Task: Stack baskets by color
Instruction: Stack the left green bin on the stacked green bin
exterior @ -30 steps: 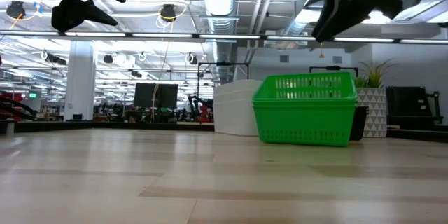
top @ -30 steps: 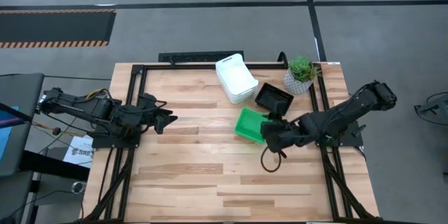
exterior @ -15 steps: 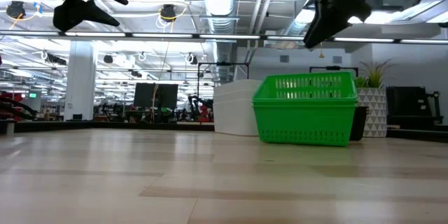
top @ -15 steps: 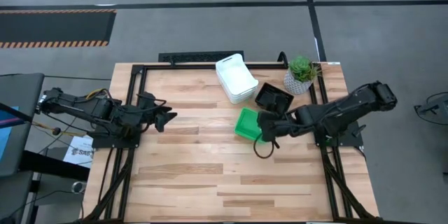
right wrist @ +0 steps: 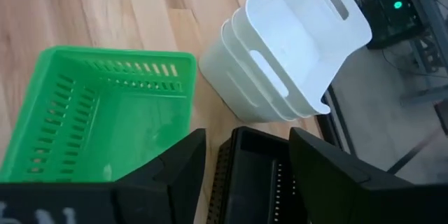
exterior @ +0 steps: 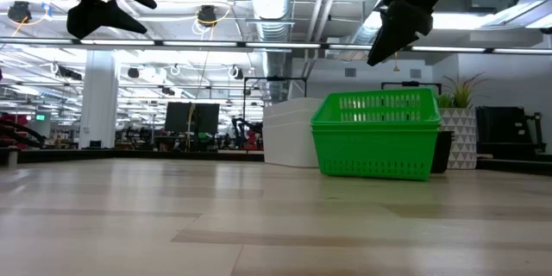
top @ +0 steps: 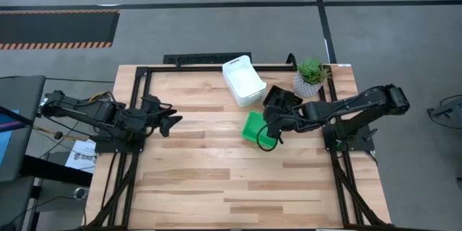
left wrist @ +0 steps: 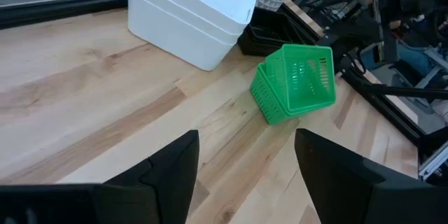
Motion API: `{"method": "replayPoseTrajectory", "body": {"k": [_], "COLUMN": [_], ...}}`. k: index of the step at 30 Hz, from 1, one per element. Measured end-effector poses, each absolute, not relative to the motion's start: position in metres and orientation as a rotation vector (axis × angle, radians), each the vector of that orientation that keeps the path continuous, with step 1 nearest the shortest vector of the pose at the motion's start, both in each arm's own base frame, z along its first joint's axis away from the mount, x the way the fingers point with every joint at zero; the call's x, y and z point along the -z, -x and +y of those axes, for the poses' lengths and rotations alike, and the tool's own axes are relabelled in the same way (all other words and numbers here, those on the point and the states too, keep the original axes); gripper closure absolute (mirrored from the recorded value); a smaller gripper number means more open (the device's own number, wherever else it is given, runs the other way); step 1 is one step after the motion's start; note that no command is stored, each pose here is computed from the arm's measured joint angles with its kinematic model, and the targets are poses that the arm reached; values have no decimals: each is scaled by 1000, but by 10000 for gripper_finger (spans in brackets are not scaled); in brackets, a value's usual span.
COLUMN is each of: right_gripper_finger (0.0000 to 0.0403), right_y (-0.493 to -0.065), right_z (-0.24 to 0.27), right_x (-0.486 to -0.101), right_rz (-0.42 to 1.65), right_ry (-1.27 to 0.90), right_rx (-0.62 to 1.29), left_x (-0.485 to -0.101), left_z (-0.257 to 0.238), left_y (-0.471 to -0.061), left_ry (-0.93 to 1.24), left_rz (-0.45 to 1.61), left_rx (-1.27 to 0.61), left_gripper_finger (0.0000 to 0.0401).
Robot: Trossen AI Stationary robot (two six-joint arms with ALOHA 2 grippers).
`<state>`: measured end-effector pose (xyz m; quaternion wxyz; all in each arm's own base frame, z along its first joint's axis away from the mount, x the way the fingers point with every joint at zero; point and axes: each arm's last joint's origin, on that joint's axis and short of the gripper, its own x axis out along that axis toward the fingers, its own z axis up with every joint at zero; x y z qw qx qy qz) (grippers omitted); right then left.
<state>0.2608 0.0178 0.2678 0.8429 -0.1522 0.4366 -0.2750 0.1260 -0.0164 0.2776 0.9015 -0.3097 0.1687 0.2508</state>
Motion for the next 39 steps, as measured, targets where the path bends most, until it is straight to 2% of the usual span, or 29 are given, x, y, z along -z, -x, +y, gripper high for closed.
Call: {"method": "replayPoseTrajectory", "body": {"k": [19,25,39], "right_gripper_finger": [179,179,179], "right_y": [-261,-262,-266], "right_z": [2,8,18], "right_x": [-267,-265,-257], "right_rz": [918,928,952], "right_ry": [217,112,115], "right_rx": [662,574,544], "left_x": [-278,-278,-278], "left_z": [-17,-17,-17], "left_y": [-126,-126,-126], "left_ry": [577,566,567], "left_rz": [370,372,372], "left_rx": [-495,-493,-493], "left_gripper_finger": [177,177,177]}}
